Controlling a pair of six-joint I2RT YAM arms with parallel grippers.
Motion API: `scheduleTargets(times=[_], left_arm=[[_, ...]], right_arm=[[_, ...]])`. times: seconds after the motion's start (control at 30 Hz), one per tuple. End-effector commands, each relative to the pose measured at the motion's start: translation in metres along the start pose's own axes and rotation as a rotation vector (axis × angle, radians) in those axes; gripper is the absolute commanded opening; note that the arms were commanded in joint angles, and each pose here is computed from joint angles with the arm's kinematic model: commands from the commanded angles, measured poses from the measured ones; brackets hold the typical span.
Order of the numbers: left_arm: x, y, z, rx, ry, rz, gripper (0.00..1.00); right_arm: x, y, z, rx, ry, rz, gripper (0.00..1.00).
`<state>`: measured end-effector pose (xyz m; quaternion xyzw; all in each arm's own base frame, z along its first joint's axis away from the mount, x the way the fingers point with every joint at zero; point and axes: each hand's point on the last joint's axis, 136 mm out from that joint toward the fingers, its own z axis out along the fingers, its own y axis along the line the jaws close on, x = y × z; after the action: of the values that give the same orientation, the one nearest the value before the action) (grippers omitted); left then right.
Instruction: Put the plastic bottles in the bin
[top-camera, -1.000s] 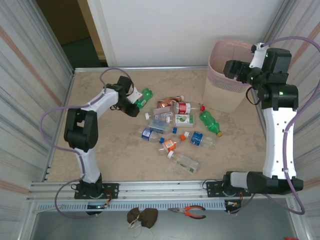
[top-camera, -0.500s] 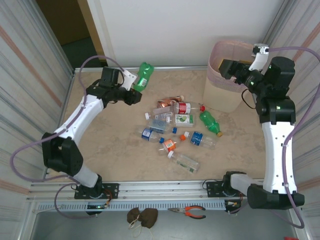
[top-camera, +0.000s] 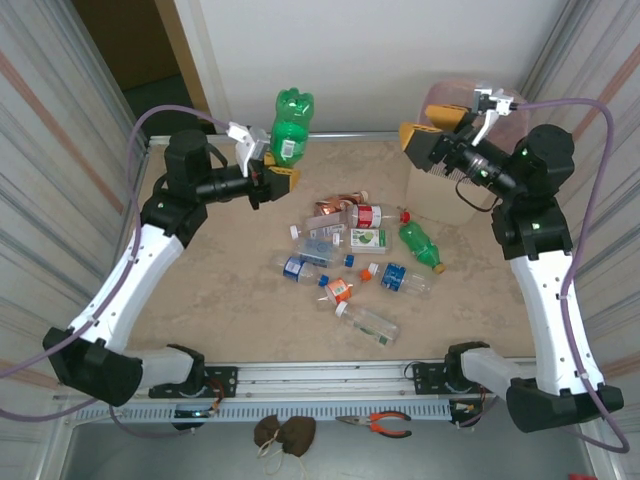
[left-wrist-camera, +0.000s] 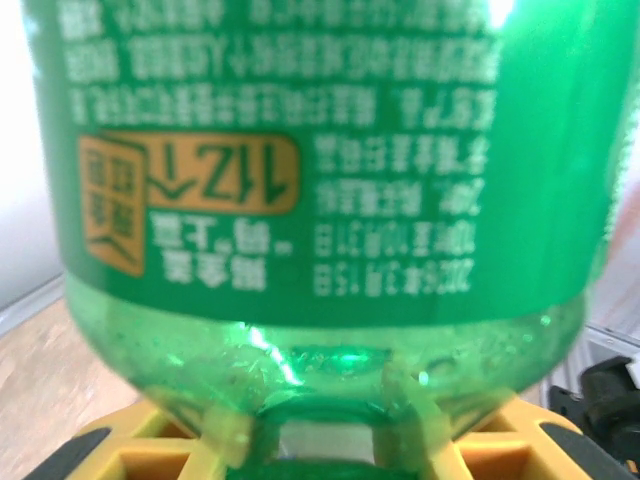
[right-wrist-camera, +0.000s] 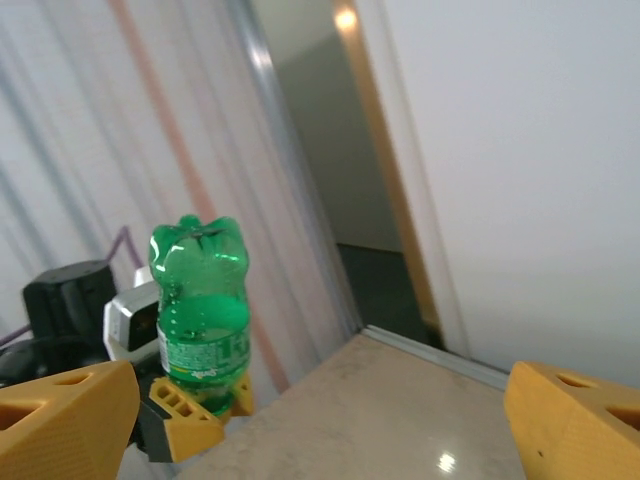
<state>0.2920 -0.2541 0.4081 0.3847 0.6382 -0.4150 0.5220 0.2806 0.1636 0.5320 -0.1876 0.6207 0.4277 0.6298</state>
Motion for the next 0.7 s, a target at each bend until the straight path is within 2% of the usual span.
scheduleTargets(times=[0.0,0.33,0.67], left_arm=[[-0.023,-0.036,-0.005,0.116,-0.076,0.072,0.24],[-0.050,-0.096,-0.004,0.272,-0.147,0.187,0.24],[-0.062,-0.120,0.001,0.343,-0.180,0.218,0.25]], right_arm=[[-0.011,0.042,0.000,-0.147,-0.039,-0.090,0.94],[0.010,0.103,0.023,-0.373,0.012,-0.156,1.00],[0.031,0.138,0.043,-0.515,0.051,-0.179,0.99]])
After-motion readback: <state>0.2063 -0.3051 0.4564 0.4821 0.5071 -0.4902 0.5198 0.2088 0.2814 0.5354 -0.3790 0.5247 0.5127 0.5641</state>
